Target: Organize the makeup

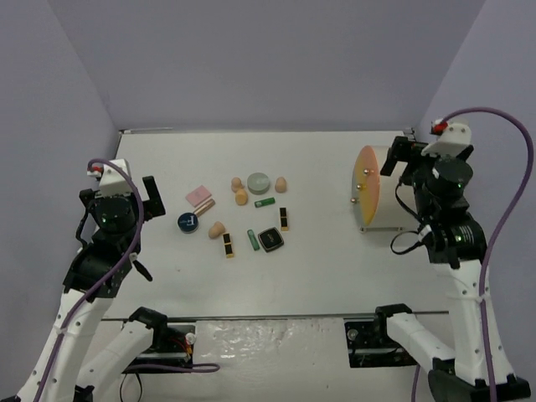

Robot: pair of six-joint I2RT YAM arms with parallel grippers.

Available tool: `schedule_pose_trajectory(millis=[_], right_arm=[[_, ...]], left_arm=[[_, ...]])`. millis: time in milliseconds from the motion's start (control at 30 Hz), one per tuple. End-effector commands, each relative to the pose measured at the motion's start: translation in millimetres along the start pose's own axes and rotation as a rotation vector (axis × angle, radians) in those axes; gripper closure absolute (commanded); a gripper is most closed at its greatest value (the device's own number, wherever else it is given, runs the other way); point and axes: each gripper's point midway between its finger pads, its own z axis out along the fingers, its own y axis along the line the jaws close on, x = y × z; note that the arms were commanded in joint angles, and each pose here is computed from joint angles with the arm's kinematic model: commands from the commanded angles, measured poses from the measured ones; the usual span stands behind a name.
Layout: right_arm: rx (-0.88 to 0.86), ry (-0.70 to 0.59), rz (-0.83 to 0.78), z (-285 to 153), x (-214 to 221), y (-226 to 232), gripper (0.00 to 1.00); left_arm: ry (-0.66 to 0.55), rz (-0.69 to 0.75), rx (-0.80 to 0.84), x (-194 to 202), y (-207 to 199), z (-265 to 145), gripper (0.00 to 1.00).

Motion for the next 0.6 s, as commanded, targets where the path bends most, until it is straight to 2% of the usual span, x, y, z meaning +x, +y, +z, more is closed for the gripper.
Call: schedule_pose_trajectory(millis=[0,200,300,400,567], right_arm=[[0.029,0.058,-0.079,24,-3,22,0.0],[0.13,0.097,-0.283,33,1,61,0.0],[0.176,0.138,-0.434,34,22,87,0.08],[0.32,0.165,-0.586,30,40,89,0.17],[0.425,0.206,-0.733,36,65,94,0.27]], left_arm=[[-0.057,-0.043,0.013,-28,-8,4,0.03],[-0.037,-0.055,0.019,-1,-12,13,0.03],[-0.006,-0.036,0.01,11,-10,16,0.03],[0.0,-0.033,-0.014,16,-5,15,0.03],[0.002,-0.033,-0.01,19,-5,14,0.03]])
